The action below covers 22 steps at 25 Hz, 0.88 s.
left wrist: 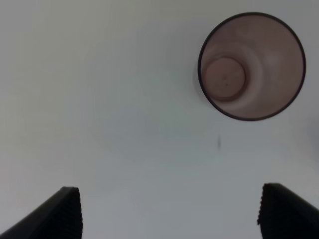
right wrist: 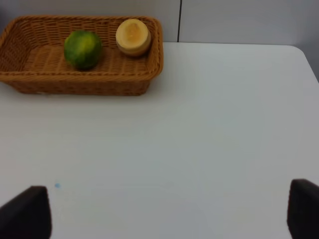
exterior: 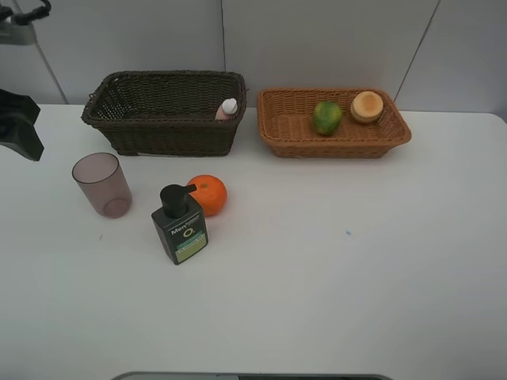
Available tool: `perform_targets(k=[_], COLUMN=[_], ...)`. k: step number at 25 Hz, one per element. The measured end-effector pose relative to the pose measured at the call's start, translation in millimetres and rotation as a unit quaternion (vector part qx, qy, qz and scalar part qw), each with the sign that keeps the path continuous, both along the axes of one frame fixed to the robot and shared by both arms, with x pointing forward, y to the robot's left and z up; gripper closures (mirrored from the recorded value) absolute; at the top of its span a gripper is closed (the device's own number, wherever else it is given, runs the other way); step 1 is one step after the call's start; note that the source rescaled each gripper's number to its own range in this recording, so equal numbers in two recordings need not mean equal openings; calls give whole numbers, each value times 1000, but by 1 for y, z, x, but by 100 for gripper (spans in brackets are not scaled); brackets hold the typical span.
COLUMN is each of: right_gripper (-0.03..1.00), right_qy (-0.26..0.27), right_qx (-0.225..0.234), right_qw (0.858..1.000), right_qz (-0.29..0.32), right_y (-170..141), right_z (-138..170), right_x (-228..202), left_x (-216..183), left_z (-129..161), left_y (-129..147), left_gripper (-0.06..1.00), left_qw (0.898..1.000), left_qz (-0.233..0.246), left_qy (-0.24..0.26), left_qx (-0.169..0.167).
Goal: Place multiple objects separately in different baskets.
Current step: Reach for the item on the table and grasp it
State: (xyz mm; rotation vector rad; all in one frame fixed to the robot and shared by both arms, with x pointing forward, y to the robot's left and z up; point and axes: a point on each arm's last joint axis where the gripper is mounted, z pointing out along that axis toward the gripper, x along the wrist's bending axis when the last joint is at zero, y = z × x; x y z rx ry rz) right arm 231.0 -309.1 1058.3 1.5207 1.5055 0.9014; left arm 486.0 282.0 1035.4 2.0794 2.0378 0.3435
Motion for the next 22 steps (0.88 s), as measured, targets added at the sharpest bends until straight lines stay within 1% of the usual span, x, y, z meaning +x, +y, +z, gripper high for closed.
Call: perform_targets(k=[2, 12, 22], right_gripper=[-3, -3, -3], right_qy=[0, 0, 0], right_qx=[0, 0, 0], right_qw=[1000, 1000, 1000], right_qz=[0, 0, 0], right_y=[0, 0, 0], right_z=[0, 0, 0], right_x=[0, 0, 0], left_x=[13, 44, 62], left_z=[-11, -51, -76], left_y=[-1, -7, -11], left_gripper=[3, 3, 3], left_qw=[1000, 999, 1000], left_qz=[-1, -19, -14], left_qy=[16, 27, 4], left_qx=[2, -8, -23])
